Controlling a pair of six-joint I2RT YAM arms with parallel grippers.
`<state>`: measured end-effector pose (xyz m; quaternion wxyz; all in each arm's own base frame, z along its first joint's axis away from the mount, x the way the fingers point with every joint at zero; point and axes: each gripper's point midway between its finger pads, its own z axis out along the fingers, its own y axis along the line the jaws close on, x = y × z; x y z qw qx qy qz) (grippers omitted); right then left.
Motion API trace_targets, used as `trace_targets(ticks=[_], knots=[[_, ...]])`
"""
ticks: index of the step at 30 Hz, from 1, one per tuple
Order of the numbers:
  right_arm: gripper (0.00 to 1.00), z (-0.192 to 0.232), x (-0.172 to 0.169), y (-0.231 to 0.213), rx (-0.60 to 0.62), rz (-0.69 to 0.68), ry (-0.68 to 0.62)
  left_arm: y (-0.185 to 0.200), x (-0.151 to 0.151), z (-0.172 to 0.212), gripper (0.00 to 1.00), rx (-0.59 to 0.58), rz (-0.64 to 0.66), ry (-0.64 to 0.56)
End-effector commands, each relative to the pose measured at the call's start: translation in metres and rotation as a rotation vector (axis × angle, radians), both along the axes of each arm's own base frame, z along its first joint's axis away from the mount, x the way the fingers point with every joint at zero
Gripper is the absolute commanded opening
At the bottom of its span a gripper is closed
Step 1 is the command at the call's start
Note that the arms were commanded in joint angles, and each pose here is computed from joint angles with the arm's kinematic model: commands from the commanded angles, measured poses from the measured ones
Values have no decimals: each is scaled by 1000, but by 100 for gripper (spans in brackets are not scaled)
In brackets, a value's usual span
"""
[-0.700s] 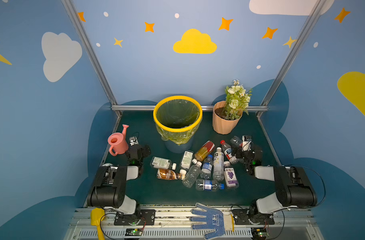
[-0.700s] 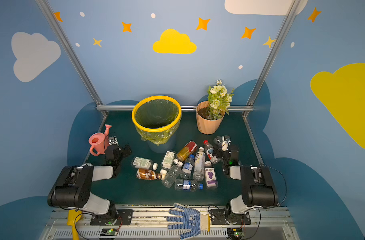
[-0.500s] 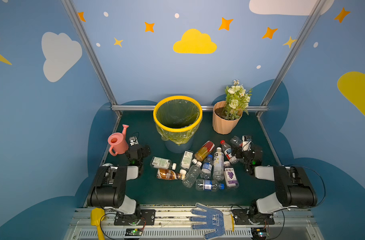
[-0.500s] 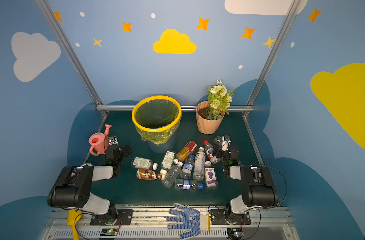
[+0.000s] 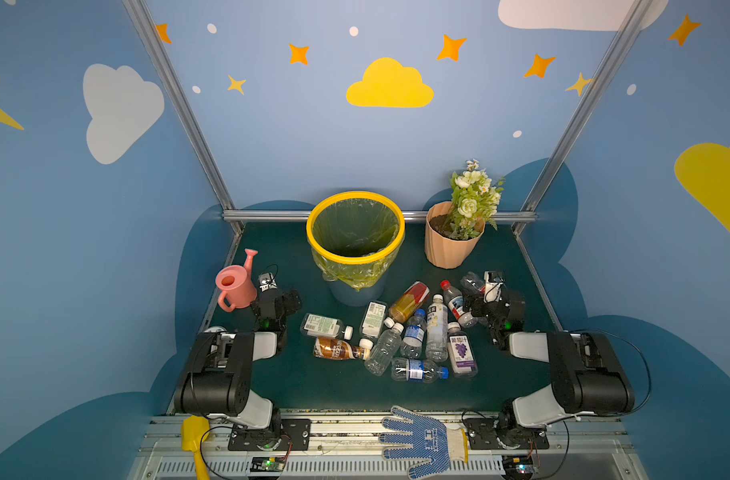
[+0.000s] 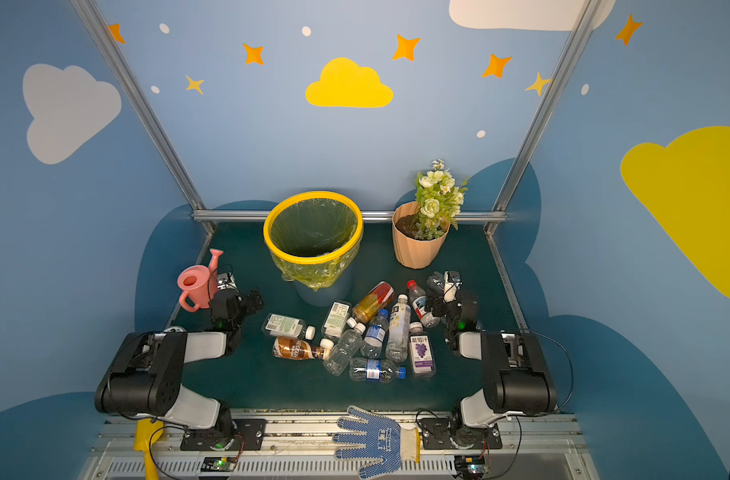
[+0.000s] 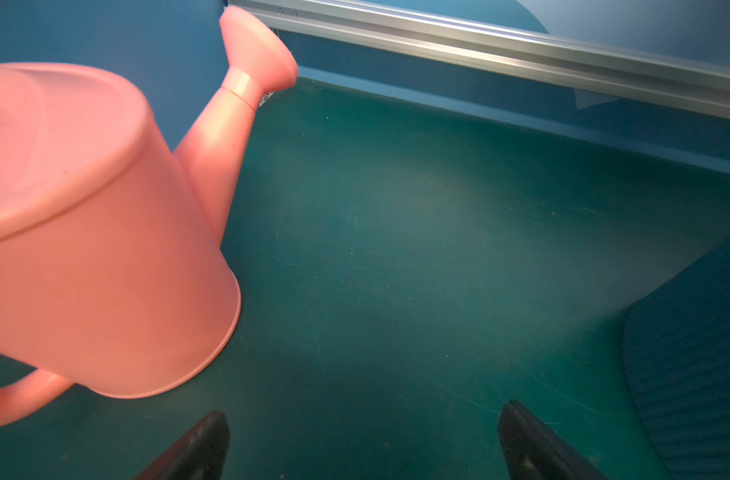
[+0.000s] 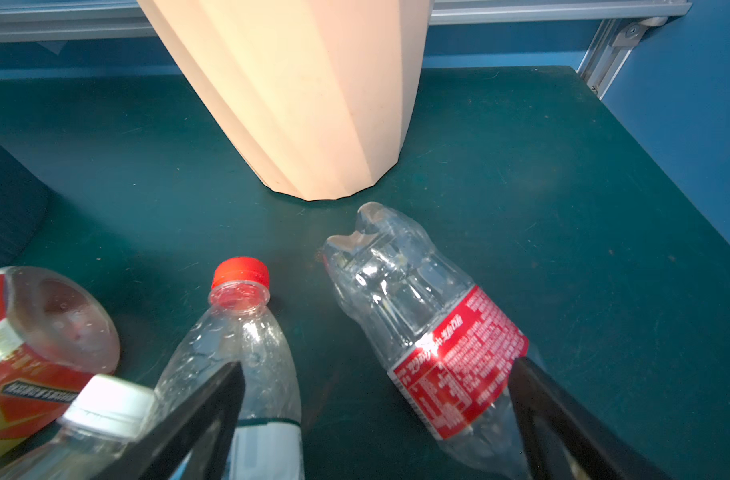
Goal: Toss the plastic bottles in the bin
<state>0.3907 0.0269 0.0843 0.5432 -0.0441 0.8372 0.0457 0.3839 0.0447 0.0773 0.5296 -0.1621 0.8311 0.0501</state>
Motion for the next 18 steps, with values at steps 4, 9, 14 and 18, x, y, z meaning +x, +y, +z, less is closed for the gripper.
trace_targets(ticks=[4,9,14,18], knots=[[97,5,3,0,10,1,-20,-2,4,6,100,9,-15,-12],[97,5,3,0,11,1,-20,-2,4,5,100,10,-13,-11],[97,8,4,-1,12,-10,-31,0,4,9,100,3,1,-25],[97,25,4,-14,32,-102,125,15,4,46,100,14,100,46]])
